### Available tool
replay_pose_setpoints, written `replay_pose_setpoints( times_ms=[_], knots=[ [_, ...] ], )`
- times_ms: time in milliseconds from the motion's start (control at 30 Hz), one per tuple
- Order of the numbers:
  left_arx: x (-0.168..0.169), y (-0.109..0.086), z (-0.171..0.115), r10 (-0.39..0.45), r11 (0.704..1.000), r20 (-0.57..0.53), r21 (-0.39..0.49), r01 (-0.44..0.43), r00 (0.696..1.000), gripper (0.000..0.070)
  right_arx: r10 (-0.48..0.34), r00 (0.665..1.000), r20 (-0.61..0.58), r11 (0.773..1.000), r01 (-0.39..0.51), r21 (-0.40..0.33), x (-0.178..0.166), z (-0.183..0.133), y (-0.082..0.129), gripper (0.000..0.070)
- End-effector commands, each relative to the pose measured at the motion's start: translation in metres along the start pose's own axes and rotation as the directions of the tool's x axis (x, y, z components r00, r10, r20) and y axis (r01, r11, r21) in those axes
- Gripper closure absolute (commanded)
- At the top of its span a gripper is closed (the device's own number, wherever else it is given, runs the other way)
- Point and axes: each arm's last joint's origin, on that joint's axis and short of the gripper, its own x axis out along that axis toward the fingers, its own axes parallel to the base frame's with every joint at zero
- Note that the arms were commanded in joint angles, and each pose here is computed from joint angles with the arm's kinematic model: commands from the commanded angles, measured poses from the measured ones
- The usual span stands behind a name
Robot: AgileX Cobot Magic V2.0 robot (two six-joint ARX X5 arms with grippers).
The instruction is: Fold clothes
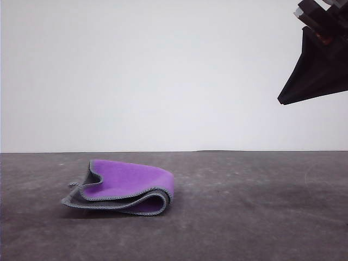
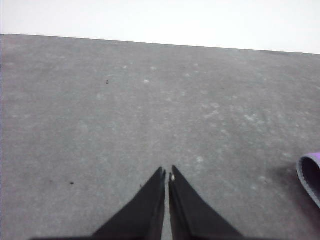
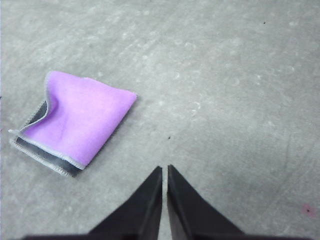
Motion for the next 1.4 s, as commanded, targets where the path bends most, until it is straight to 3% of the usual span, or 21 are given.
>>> replay_pose_setpoints(
  times_ms=[0,800,833,933,1067,1200,1367],
  knots=[
    [0.002,0.001,-0.004,0.005,1.000,0.004,0.011,-0.005,1.000,0.0700,0.003,1.000,0.015,1.000,-0.003,-0.007,0.000,0.004,0.001,0.0685],
    [0.002,0.001,-0.005,0.010,1.000,0.005,0.029,-0.010,1.000,0.0700,0.021,0.992,0.127,0.999,-0.016,-0.042,-0.002,0.015,0.003,0.0685],
    [0.002,0.001,-0.005,0.010,1.000,0.005,0.029,-0.010,1.000,0.0700,0.011,0.990,0.138,0.998,-0.002,-0.069,-0.004,0.015,0.003,0.0685],
    [0.002,0.001,-0.005,0.010,1.000,0.005,0.029,-0.010,1.000,0.0700,-0.074,0.983,0.167,0.987,0.096,-0.132,-0.012,0.015,0.000,0.0685],
    [0.002,0.001,-0.005,0.010,1.000,0.005,0.029,-0.010,1.000,0.0700,-0.231,0.951,0.205,0.967,0.249,-0.062,-0.025,0.000,-0.014,0.0685],
    [0.002,0.001,-0.005,0.010,1.000,0.005,0.029,-0.010,1.000,0.0700,-0.325,0.913,0.245,0.942,0.337,-0.005,-0.038,-0.030,-0.028,0.0685],
    [0.002,0.001,-0.005,0.010,1.000,0.005,0.029,-0.010,1.000,0.0700,-0.471,0.835,0.285,0.879,0.472,0.069,-0.047,-0.073,-0.042,0.0685]
  ],
)
